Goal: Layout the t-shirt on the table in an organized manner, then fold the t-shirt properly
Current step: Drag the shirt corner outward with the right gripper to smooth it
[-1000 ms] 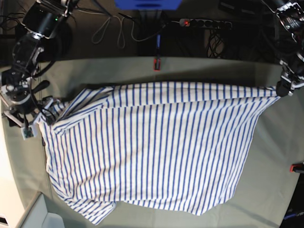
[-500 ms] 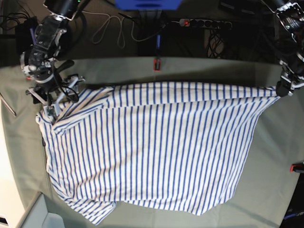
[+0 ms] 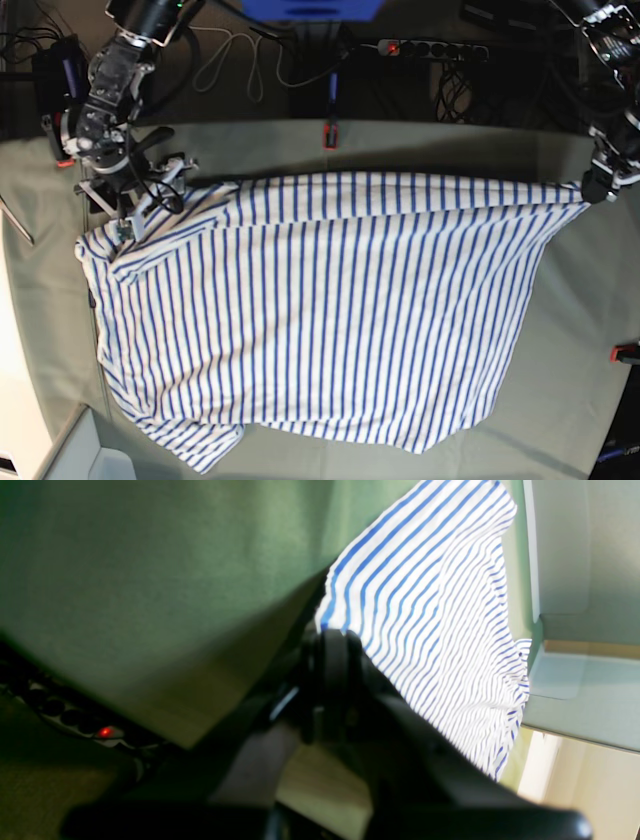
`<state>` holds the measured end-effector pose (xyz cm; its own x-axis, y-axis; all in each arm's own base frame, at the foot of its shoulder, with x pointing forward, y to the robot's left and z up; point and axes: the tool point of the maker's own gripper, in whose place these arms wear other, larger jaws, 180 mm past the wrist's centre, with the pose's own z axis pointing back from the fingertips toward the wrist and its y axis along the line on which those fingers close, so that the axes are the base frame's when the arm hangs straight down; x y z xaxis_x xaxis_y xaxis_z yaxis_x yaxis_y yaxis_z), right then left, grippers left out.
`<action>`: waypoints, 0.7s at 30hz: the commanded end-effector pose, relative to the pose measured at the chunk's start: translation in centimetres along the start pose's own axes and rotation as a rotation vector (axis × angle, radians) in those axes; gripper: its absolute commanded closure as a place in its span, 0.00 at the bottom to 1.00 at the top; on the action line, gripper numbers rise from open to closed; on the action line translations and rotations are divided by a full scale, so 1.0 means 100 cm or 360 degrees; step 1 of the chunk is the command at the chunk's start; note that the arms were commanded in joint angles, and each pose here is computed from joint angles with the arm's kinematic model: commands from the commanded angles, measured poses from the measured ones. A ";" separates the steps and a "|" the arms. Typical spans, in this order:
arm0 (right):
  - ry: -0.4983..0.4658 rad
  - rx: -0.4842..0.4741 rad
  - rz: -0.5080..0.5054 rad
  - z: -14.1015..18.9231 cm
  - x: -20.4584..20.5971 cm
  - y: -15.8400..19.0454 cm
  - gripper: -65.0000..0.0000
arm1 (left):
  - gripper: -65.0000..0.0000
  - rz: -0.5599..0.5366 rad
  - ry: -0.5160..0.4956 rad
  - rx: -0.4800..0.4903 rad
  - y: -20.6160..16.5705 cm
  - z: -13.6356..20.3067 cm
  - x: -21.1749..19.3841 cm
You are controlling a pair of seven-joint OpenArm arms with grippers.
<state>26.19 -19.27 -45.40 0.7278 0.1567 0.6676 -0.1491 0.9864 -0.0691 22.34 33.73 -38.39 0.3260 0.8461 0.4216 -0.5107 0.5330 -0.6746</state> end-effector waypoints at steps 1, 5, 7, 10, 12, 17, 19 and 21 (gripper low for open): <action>-0.0081 -0.0021 -0.0010 0.001 0.015 -0.004 0.29 | 1.00 -0.0038 -0.0070 -0.0037 -0.008 0.003 0.017; -0.0087 -0.0009 -0.0003 0.000 0.017 -0.001 0.35 | 1.00 -0.0038 -0.0072 -0.0037 -0.008 0.003 0.017; -0.0089 0.0044 0.0040 -0.003 0.020 0.013 0.43 | 1.00 -0.0038 -0.0072 -0.0037 -0.008 0.003 0.017; -0.0070 0.0112 0.0094 -0.004 0.016 0.030 0.50 | 1.00 -0.0038 -0.0072 -0.0037 -0.008 0.003 0.017; -0.0067 0.0141 0.0116 -0.004 0.015 0.038 0.50 | 1.00 -0.0038 -0.0072 -0.0037 -0.008 0.003 0.017; -0.0015 0.0144 0.0120 -0.005 0.010 0.039 0.52 | 1.00 -0.0038 -0.0071 -0.0035 -0.008 0.004 0.017; -0.0001 0.0140 0.0126 -0.004 0.009 0.038 0.61 | 1.00 -0.0038 -0.0068 -0.0035 -0.008 0.004 0.016; 0.0002 0.0133 0.0124 -0.004 0.009 0.036 0.79 | 1.00 -0.0038 -0.0066 -0.0035 -0.008 0.004 0.016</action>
<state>25.48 -15.20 -46.48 0.7403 0.2414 0.6274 -0.2753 0.9603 -0.0447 22.32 33.73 -38.40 0.3262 0.8461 0.4215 -0.5110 0.5330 -0.6744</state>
